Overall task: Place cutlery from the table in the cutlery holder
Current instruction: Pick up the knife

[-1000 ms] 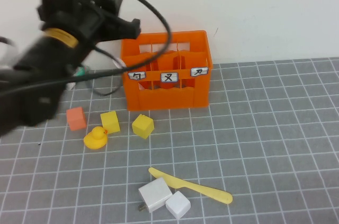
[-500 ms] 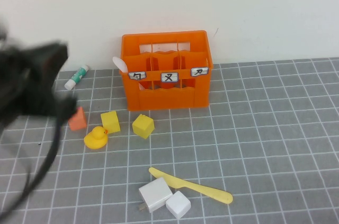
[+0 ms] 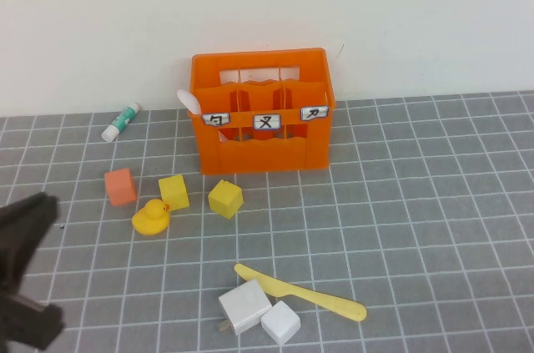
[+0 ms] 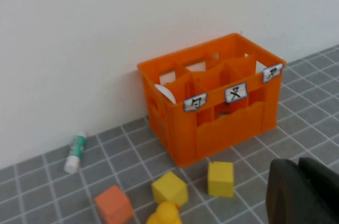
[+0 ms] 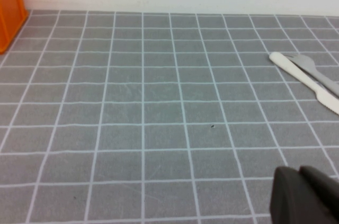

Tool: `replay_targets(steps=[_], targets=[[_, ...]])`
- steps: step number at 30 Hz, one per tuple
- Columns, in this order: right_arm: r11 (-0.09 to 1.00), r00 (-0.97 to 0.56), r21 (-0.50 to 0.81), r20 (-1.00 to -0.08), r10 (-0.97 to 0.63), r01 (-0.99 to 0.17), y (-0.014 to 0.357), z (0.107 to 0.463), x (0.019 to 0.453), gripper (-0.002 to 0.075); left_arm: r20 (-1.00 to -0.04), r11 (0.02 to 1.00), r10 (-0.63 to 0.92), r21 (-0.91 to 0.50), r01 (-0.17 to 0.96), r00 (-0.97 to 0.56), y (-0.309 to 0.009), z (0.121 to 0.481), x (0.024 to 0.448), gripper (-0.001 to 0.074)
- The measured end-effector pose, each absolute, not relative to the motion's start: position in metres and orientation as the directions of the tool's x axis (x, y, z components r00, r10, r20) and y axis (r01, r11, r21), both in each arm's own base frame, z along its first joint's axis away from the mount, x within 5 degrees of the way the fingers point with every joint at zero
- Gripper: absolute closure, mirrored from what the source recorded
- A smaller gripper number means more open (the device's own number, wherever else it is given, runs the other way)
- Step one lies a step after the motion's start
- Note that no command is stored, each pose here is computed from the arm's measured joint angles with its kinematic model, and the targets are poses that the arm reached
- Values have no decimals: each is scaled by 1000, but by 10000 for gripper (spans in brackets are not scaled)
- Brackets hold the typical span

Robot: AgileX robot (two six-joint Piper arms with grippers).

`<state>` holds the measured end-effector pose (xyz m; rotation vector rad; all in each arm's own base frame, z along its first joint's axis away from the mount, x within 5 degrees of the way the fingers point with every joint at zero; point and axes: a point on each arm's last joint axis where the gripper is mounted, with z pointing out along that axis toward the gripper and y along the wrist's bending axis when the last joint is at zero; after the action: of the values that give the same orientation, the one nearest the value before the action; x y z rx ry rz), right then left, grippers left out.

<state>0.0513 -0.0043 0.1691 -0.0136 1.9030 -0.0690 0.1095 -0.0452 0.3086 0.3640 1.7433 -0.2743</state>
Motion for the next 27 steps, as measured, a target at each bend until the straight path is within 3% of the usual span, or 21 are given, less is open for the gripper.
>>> replay_targets(steps=[8, 18, 27], targets=[[998, -327, -55, -944, -44, 25, -4, 169, 51, 729, -975, 959, 73, 10, 283, -210, -22, 307, 76, 735], [998, -327, -55, -944, -44, 25, -4, 169, 51, 729, -986, 989, 100, 84, 119, -133, -3, 261, 46, 736], [998, -327, -55, -944, -44, 25, -4, 169, 51, 729, -980, 993, -83, -68, -92, -179, 5, 205, 50, 736]])
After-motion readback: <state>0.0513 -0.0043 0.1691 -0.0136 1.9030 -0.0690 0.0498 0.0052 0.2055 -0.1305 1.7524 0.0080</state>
